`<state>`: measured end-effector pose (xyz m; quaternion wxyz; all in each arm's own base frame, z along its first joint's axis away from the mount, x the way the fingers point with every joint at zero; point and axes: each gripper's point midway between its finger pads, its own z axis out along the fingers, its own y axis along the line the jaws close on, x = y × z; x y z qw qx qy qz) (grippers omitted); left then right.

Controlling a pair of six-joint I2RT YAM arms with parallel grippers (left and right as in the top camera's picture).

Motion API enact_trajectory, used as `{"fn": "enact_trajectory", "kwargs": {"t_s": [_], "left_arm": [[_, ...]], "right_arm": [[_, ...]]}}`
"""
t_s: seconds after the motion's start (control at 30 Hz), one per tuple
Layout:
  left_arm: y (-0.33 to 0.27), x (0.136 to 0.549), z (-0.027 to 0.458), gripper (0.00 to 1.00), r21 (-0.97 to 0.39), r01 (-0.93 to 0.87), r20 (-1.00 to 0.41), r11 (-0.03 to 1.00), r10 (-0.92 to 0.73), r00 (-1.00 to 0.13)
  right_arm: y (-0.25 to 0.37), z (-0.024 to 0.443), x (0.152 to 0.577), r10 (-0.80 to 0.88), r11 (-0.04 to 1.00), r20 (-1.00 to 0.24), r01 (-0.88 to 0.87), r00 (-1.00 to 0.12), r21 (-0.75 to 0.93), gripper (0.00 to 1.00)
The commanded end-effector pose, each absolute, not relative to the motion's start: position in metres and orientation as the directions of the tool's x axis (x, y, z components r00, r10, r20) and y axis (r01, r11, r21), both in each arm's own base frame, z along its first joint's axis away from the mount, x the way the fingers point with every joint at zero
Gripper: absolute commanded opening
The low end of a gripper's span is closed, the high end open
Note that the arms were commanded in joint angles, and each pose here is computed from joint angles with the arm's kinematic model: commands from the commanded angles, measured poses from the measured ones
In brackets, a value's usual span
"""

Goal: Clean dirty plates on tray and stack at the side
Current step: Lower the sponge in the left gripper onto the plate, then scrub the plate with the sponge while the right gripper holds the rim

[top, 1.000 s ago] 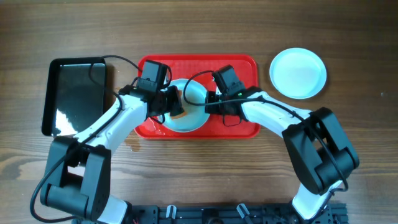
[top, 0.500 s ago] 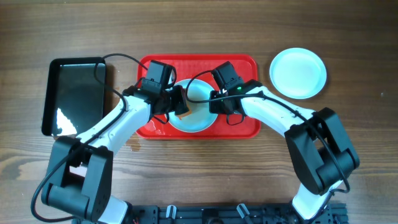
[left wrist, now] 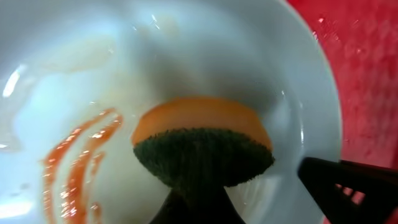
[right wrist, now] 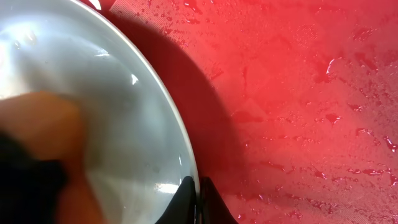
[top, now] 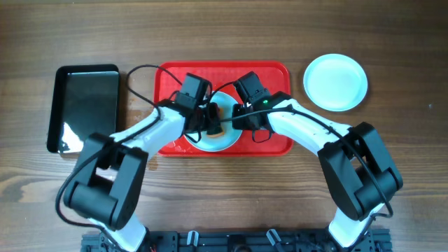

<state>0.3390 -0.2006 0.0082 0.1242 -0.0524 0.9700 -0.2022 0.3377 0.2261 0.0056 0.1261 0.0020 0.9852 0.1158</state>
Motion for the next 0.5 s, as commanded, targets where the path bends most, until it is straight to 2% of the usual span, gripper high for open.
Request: {"fn": "enact_trajectory", "kwargs": {"t_s": [0.0,0.13,0.27,0.47], "left_arm": [[-0.201,0.334,-0.004,0.04,-0.372,-0.064,-0.202,0.926,-0.148,-0.968],[-0.159,0.337,-0.014,0.04,-0.158,-0.127,-0.268,0.979,-0.166,-0.949],[-0.114,0.337,-0.013,0.04,0.083,-0.159,-0.330,0.984,-0.123,-0.936],[-0.084,0.349,-0.003,0.04,0.261,-0.129,-0.398,0.957,-0.015,-0.917]], "right_arm": [[0.224,0.000,0.339,0.037,0.979,-0.248,-0.015,-0.968,0.204,0.04],[0.223,0.000,0.338,0.035,0.979,-0.244,-0.015,-0.969,0.201,0.04],[0.222,-0.001,0.336,0.032,0.980,-0.239,-0.016,-0.970,0.197,0.04],[0.222,-0.001,0.336,0.032,0.980,-0.238,-0.016,-0.971,0.197,0.04]]}}
